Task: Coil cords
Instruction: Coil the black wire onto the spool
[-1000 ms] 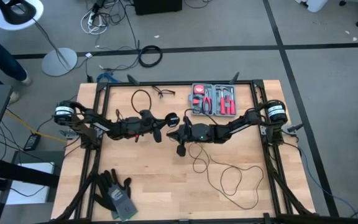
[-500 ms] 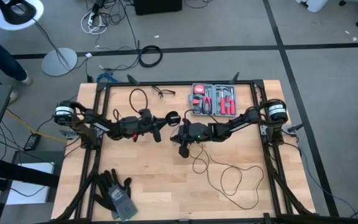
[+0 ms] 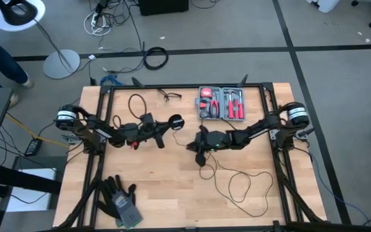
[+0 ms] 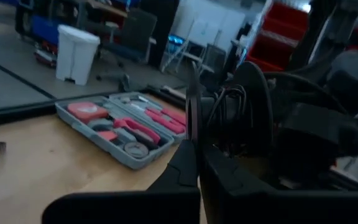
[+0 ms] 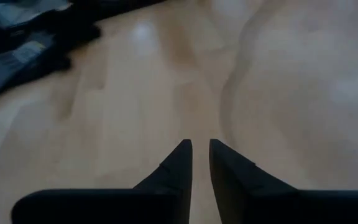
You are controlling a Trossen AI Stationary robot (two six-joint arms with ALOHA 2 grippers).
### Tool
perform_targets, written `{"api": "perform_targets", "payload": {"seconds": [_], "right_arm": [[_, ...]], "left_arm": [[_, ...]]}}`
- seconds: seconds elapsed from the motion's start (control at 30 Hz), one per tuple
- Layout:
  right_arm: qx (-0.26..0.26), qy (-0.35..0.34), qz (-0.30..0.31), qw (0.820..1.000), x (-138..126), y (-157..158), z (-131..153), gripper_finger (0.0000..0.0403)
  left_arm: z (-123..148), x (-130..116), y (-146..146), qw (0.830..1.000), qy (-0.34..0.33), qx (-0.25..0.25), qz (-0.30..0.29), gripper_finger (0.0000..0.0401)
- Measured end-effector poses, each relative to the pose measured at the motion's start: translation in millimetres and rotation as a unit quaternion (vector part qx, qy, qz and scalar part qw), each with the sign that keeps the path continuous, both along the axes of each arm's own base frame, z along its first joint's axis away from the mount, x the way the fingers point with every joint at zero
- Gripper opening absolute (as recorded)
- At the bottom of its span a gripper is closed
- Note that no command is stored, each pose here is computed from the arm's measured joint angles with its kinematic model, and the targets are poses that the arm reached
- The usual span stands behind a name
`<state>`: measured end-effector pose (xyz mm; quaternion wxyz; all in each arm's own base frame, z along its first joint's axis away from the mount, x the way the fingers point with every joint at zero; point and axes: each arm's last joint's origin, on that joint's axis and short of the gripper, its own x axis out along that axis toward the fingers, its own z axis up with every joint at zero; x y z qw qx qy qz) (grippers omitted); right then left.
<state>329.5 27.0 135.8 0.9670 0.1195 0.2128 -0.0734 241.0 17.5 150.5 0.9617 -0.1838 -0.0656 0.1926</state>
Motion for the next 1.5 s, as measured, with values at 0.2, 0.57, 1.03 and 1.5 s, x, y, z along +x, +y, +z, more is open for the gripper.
{"api": "perform_targets", "payload": {"seconds": [0.2,0.57,1.03,1.5], "right_arm": [[-0.03,-0.065,-0.049,0.996,-19,7,2,0.0048],[-0.096,-0.138,-0.093,0.981,28,-8,-13,0.006],[-0.123,-0.138,-0.087,0.979,55,-14,-17,0.0075],[-0.119,-0.098,-0.087,0.984,60,-13,-20,0.0007]], "left_arm": [[0,-14,-7,0.999,-0.031,0.018,-0.003,0.0],[4,-15,-12,0.999,-0.041,0.033,-0.004,0.0],[4,-15,-12,0.999,-0.043,0.033,-0.004,0.0001],[4,-15,-12,0.999,-0.044,0.032,-0.002,0.0001]]}}
